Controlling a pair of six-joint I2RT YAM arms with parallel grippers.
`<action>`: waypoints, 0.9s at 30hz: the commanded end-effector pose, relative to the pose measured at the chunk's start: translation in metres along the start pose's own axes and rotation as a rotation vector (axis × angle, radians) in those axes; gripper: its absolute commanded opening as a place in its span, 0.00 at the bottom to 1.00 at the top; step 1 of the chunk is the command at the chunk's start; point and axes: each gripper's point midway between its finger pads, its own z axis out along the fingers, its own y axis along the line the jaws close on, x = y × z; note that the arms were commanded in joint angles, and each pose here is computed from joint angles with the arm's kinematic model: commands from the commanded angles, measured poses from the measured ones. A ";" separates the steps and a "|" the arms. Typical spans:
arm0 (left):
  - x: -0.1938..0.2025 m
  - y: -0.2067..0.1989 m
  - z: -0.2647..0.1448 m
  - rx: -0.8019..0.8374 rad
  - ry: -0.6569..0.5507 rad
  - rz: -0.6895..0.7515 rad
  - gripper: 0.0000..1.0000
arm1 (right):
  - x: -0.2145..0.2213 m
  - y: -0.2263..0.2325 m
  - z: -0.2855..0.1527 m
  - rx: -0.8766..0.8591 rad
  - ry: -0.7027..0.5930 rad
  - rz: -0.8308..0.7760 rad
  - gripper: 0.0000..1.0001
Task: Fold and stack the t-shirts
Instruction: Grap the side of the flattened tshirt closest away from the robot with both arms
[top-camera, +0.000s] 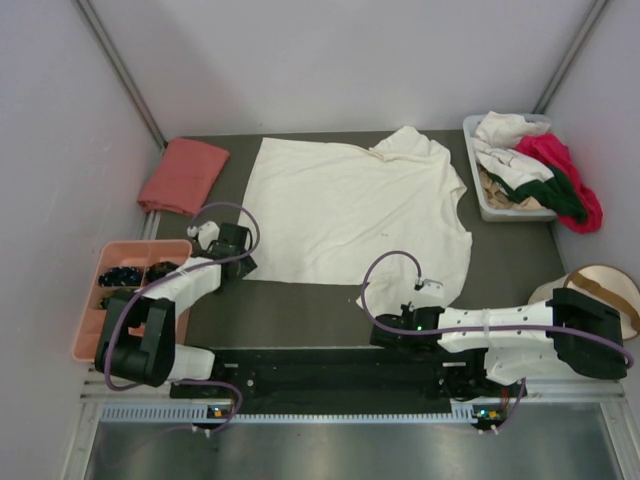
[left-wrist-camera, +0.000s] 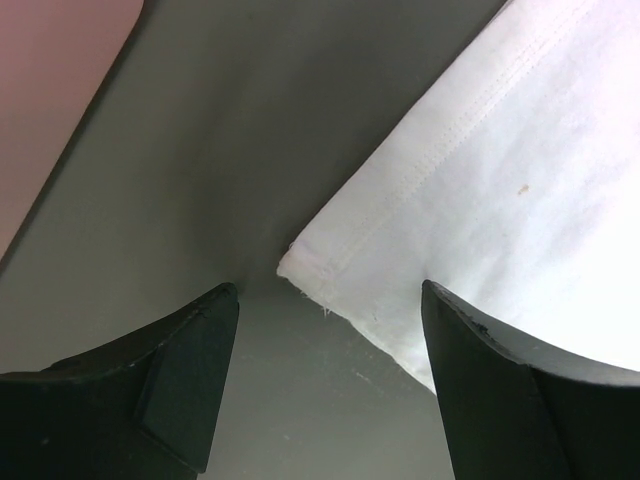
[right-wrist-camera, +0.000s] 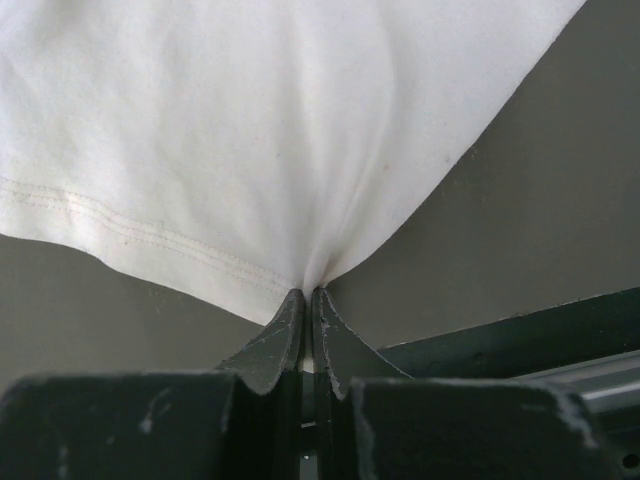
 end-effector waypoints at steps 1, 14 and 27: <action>-0.004 -0.005 0.003 0.008 -0.007 -0.042 0.78 | 0.020 -0.010 0.003 0.025 0.090 -0.015 0.00; -0.006 0.008 0.006 -0.028 -0.007 -0.085 0.71 | 0.020 -0.010 0.004 0.023 0.090 -0.012 0.01; -0.004 0.006 0.008 -0.010 0.016 -0.094 0.48 | 0.017 -0.009 0.004 0.021 0.084 -0.008 0.01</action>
